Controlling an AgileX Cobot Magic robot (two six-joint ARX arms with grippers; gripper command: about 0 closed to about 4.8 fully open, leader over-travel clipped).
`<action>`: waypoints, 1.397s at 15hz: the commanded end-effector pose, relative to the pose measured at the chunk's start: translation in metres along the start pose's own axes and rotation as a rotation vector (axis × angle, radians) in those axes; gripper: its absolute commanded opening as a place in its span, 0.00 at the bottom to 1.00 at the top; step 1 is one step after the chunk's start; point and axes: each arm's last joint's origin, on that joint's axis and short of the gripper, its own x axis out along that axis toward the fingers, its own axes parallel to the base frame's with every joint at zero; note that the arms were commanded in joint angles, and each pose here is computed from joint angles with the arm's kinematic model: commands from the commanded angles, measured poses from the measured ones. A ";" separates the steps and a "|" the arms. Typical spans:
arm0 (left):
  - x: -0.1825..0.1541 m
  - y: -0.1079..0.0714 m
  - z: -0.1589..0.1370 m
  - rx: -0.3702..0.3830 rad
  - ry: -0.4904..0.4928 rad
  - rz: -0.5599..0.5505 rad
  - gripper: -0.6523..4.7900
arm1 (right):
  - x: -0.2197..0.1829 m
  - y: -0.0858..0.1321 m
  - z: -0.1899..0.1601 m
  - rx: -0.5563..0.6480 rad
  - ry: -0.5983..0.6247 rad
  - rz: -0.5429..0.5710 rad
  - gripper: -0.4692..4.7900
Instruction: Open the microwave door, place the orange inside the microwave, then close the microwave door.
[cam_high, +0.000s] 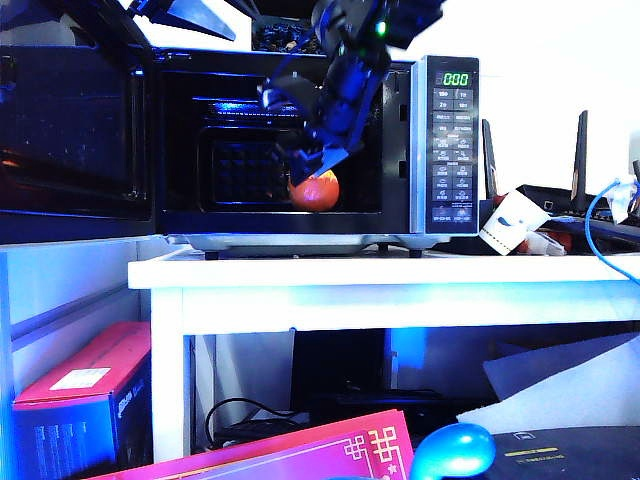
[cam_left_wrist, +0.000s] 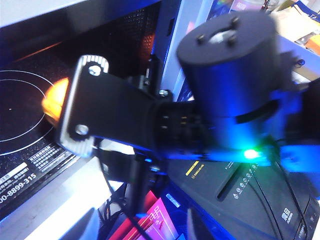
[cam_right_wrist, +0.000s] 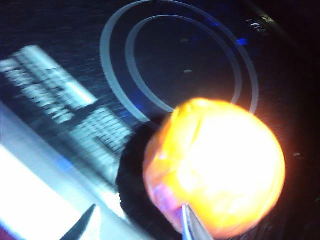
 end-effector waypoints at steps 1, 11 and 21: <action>-0.004 0.000 0.004 0.013 -0.025 0.015 0.56 | 0.010 -0.003 0.000 0.008 -0.045 -0.068 0.51; -0.005 0.000 0.004 0.015 -0.029 0.021 0.56 | -0.063 -0.017 0.022 -0.020 0.089 -0.128 0.53; -0.115 -0.054 0.042 0.103 -0.335 0.215 0.55 | -0.182 -0.049 0.073 0.029 -0.153 -0.327 0.49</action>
